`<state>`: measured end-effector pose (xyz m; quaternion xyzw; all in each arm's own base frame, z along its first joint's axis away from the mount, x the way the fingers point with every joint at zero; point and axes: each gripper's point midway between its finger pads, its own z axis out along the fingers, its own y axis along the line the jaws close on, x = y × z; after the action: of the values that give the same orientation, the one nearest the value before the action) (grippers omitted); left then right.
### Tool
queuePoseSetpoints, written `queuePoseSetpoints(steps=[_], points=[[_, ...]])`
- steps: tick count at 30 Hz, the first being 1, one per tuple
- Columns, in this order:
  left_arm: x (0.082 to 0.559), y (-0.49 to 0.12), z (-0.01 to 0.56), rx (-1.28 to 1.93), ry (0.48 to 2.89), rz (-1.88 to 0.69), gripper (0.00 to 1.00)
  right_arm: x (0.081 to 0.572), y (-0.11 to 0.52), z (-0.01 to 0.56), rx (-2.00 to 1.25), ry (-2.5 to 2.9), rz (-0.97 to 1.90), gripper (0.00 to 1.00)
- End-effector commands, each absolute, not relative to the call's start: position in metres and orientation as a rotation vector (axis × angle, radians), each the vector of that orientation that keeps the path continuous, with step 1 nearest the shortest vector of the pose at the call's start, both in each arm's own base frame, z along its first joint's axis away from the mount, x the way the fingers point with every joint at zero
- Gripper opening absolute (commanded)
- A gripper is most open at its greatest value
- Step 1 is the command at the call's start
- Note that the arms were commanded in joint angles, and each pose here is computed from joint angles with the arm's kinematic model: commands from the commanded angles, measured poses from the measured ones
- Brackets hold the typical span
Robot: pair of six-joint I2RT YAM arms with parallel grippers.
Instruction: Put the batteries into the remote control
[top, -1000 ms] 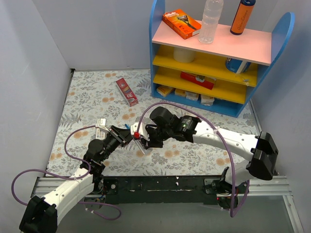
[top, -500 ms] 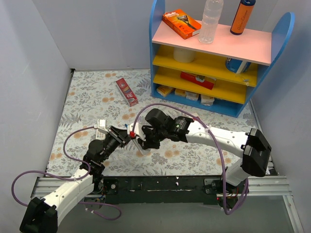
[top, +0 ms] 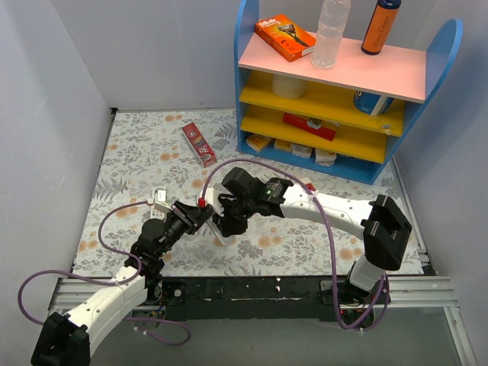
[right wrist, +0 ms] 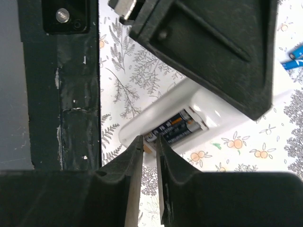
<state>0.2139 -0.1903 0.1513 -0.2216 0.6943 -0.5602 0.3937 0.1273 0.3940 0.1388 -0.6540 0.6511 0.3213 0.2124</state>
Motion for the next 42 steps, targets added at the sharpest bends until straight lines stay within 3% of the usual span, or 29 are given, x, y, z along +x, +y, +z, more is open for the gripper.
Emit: queuePoseSetpoints(steps=[1, 10, 19, 22, 32, 42], points=[[0.223, -0.184, 0.158, -0.557, 1.752, -1.324, 0.0, 0.141, 0.392, 0.166, -1.714, 1.797, 0.869, 0.29], [0.233, -0.175, 0.129, -0.601, 1.846, -1.171, 0.0, 0.158, 0.369, 0.204, -1.513, 1.784, 0.815, 0.41], [0.231, -0.168, 0.133, -0.613, 1.808, -1.162, 0.0, 0.251, 0.294, 0.124, -0.928, 2.348, 0.56, 0.58], [0.23, -0.17, 0.13, -0.609, 1.821, -1.168, 0.0, 0.266, 0.287, 0.096, -0.832, 2.442, 0.562, 0.59], [0.23, -0.17, 0.128, -0.611, 1.819, -1.171, 0.0, 0.292, 0.277, 0.045, -0.669, 2.61, 0.483, 0.58], [0.226, -0.175, 0.126, -0.592, 1.838, -1.198, 0.0, 0.28, 0.269, 0.028, -0.698, 2.665, 0.469, 0.41]])
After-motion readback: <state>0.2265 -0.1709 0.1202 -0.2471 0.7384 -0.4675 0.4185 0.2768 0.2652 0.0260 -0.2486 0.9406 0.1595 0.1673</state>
